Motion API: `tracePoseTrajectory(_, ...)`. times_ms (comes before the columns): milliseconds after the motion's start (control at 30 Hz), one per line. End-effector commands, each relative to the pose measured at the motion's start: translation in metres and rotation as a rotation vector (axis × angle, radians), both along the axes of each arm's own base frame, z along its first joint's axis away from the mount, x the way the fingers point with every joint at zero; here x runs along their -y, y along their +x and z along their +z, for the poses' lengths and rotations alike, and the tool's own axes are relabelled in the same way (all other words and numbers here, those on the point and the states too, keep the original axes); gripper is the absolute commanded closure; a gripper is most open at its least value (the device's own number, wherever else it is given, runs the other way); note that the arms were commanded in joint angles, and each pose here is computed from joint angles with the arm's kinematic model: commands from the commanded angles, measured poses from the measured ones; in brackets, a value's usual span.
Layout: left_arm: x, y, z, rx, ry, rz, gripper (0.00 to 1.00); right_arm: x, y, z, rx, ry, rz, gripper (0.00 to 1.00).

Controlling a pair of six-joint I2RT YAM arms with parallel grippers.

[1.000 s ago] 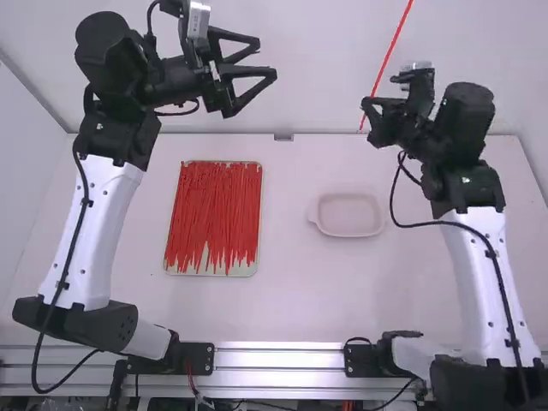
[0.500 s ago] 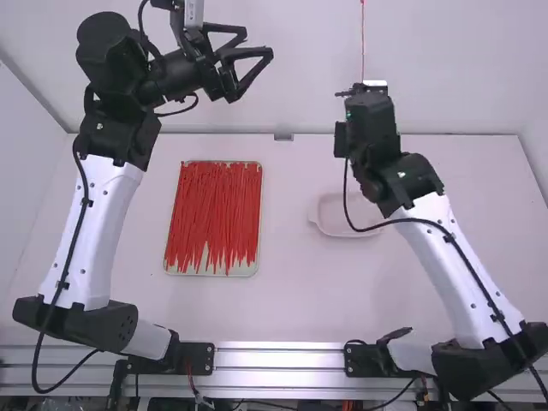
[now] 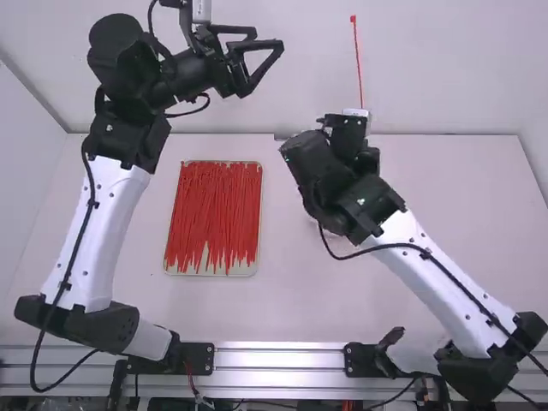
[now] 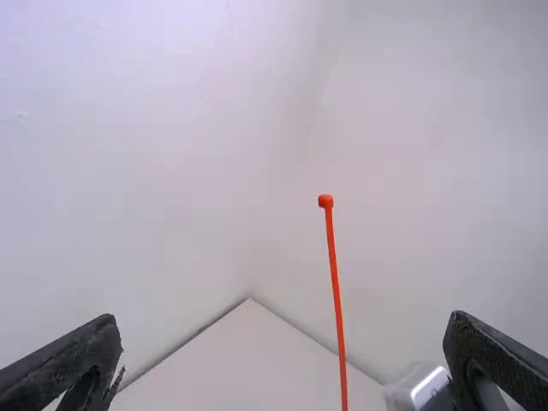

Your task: Fasten the cable tie

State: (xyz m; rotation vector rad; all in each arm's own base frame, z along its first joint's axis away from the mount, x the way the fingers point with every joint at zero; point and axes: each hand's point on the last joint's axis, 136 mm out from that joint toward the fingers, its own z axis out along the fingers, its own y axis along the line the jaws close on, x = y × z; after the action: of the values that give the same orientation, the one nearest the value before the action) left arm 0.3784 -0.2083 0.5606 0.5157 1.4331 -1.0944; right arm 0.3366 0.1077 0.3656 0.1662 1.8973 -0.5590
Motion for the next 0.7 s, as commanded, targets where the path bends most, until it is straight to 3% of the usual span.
tracePoseTrajectory(0, 0.012, -0.009, 0.008, 0.010, -0.015, -0.017, 0.01, 0.003, -0.007, 0.021, 0.103, 0.042, -0.058, 1.00)
tracePoseTrajectory(267, 0.029, -0.009, 0.006, -0.017, -0.029, 0.014, 0.02, -0.020, -0.017, 0.019, 0.090, 0.037, 0.016, 1.00)
tracePoseTrajectory(667, 0.037, -0.015, 0.006, -0.016, -0.028, -0.009, 0.46, -0.051, -0.031, 0.015, 0.071, 0.046, 0.120, 1.00)
